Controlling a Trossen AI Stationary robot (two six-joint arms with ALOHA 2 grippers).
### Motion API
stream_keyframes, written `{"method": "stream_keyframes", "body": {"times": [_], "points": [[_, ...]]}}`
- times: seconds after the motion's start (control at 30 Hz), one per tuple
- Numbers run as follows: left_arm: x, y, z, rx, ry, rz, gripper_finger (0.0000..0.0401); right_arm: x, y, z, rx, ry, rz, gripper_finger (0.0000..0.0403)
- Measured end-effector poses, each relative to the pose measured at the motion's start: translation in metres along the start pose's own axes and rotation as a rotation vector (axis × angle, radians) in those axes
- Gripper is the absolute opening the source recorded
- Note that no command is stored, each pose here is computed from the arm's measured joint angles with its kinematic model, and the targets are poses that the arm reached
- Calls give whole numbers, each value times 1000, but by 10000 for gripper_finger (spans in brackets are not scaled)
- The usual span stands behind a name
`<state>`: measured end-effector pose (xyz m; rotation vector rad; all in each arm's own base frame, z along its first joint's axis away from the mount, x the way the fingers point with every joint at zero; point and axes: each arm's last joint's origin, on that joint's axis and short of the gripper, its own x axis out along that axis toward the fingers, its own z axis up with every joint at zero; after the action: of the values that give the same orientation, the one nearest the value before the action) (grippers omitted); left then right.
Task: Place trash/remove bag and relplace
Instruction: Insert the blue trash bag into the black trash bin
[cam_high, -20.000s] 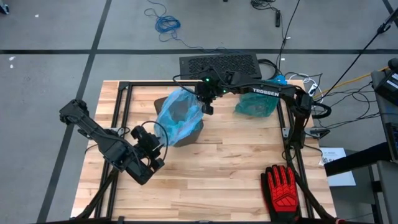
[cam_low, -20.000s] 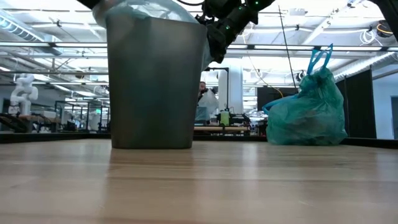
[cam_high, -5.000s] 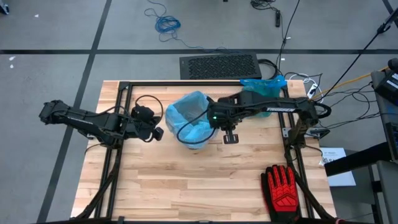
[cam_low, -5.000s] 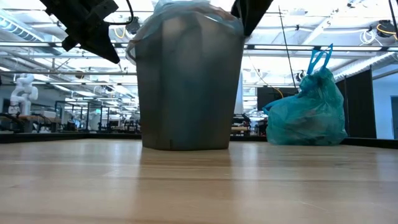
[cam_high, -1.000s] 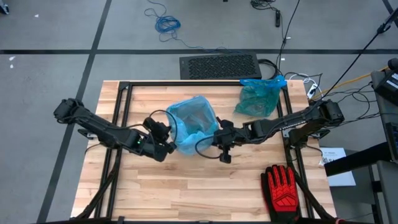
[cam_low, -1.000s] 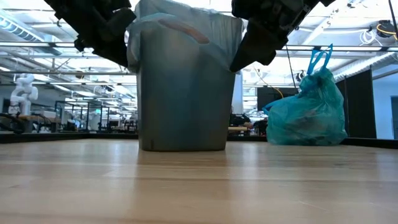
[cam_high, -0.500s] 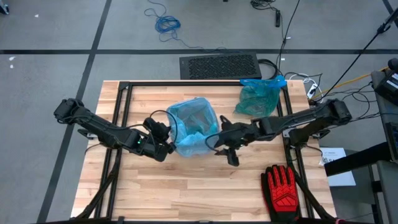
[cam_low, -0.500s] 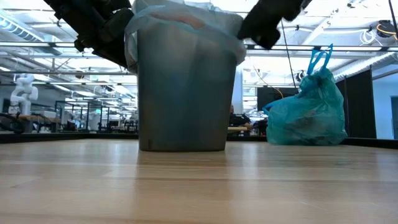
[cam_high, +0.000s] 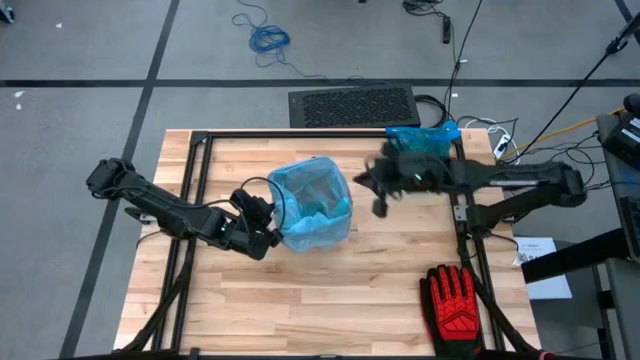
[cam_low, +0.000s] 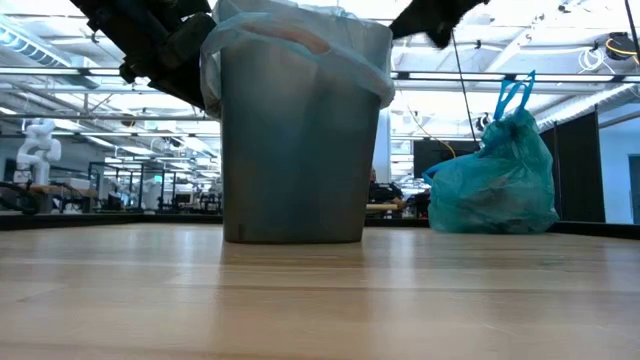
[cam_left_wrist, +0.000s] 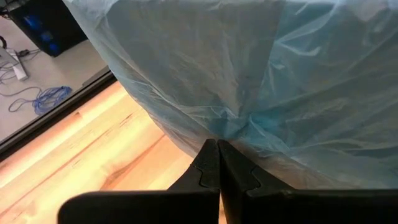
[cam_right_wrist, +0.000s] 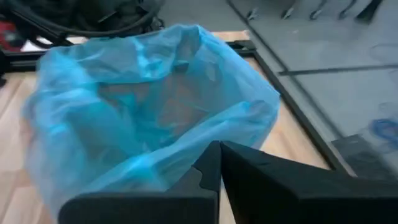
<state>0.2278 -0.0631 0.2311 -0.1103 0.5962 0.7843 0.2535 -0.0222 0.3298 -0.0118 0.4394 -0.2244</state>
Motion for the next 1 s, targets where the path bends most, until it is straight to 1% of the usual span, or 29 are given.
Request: {"method": "stream_keyframes", "body": {"times": [0.17, 0.23, 0.33, 0.53, 0.73, 1.0], "points": [[0, 0, 0, -1, 0, 0, 0, 49, -43, -14, 96, 65, 35, 0], [0, 0, 0, 0, 0, 0, 0, 65, -55, -19, 132, 54, 75, 0], [0, 0, 0, 3, 9, -5, 0, 83, -60, -22, 156, 24, 141, 0], [0, 1, -1, 13, 24, -8, 0, 110, -54, -41, 202, 113, 166, 0], [-1, 2, -3, 30, 35, -2, 0, 115, -42, -50, 199, 185, 194, 0], [-14, -1, -4, 28, -1, -52, 0, 102, -40, -49, 193, 234, 181, 0]]}}
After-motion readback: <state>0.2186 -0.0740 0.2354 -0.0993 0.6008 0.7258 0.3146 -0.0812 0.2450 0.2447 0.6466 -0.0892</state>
